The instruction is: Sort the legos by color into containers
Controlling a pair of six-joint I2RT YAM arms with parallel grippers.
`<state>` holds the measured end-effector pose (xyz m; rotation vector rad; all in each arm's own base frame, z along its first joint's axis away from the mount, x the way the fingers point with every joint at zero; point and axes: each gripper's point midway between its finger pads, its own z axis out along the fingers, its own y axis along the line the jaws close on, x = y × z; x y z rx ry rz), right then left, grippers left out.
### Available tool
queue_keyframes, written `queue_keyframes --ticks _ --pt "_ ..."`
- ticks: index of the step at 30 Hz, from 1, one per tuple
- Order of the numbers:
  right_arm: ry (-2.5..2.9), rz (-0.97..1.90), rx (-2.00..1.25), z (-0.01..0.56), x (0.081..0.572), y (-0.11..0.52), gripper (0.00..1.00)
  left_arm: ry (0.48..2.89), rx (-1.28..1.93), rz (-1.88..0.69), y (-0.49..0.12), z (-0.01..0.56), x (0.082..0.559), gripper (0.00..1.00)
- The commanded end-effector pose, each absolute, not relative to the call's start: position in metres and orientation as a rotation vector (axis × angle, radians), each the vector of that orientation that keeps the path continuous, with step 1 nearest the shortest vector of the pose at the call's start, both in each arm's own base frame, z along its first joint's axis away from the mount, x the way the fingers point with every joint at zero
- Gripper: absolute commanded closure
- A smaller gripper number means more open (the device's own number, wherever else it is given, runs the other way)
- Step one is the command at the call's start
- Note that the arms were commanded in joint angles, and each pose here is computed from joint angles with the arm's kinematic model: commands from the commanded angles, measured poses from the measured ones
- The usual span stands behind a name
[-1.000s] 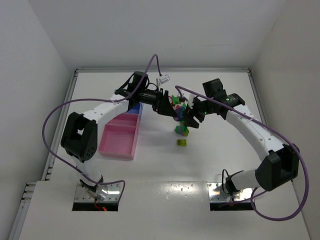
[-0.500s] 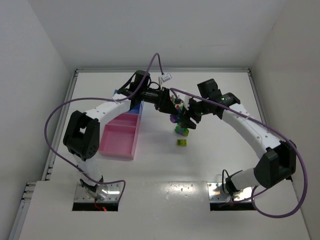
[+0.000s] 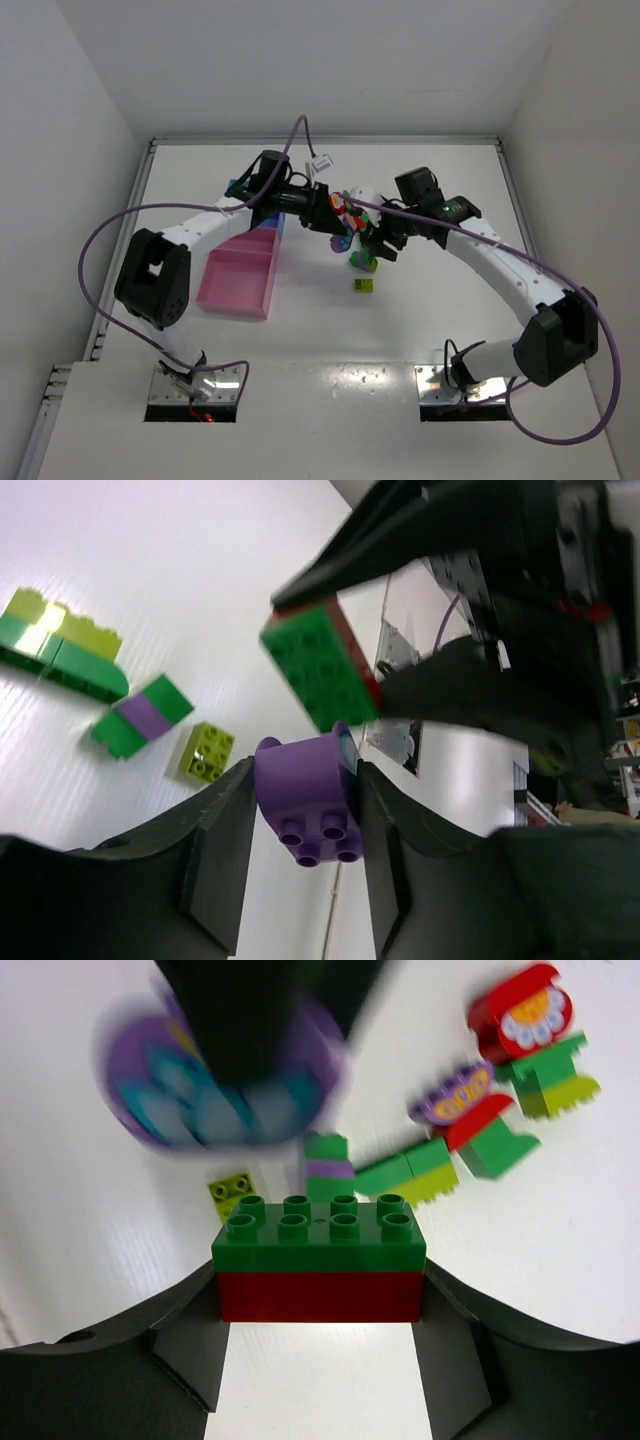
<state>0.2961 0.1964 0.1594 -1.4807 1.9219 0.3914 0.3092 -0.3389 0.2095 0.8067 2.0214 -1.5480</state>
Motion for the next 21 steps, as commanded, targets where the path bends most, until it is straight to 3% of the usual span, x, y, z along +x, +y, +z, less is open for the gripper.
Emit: queue_keyframes --ticks 1,7,13,21 --pt "1.873 0.209 -1.414 0.172 0.314 0.173 0.77 1.930 0.796 -1.495 -0.311 0.238 0.309 1.00" --pt "1.886 0.114 -1.409 0.162 0.312 0.157 0.79 1.935 0.569 -1.337 -0.251 0.251 0.360 1.00" --pt "1.879 0.045 -1.358 0.169 0.320 0.150 0.79 2.040 0.232 -0.588 -0.158 0.231 0.439 1.00" --pt "1.916 0.079 -1.268 0.176 0.330 0.152 0.79 2.045 -0.032 -0.188 -0.094 0.204 0.452 1.00"
